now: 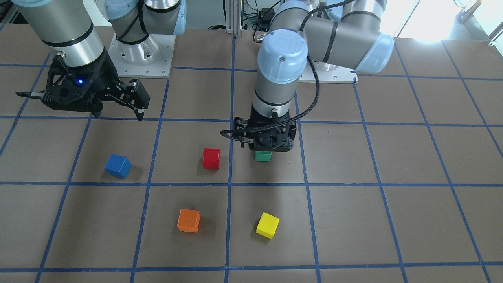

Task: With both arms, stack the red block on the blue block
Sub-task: 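Set the red cube down and raise the left gripper away, then lower the right gripper onto the red cube while the left gripper withdraws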

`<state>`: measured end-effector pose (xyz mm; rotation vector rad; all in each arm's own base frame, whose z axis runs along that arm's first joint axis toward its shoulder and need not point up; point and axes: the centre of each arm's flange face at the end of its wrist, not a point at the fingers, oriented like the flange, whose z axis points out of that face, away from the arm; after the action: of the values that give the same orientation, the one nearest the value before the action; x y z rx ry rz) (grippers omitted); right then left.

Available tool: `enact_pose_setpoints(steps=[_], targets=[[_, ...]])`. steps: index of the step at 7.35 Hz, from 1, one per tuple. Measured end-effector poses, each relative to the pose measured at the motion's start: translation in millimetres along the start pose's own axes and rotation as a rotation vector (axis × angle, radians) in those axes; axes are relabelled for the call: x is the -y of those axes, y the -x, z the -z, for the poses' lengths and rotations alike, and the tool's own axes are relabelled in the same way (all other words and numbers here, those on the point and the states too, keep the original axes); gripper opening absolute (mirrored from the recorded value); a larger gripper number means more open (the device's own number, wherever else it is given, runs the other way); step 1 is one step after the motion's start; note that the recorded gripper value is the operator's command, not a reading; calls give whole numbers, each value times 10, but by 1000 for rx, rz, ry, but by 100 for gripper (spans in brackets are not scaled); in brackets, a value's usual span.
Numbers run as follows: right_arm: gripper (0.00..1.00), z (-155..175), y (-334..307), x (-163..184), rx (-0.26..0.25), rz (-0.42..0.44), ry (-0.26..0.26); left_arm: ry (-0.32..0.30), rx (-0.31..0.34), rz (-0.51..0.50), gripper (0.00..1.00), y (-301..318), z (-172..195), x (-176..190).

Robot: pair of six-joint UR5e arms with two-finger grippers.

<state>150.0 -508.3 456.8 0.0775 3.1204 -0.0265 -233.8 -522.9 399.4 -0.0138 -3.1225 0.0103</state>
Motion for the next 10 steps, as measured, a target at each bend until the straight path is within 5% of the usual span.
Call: enact_pose_setpoints(steps=[4, 10], targets=[[100, -860, 680, -251, -3, 16, -8, -32, 1, -35, 100, 836, 788, -267], [100, -2001, 1343, -374, 22, 34, -41, -24, -6, -51, 100, 1060, 858, -390]])
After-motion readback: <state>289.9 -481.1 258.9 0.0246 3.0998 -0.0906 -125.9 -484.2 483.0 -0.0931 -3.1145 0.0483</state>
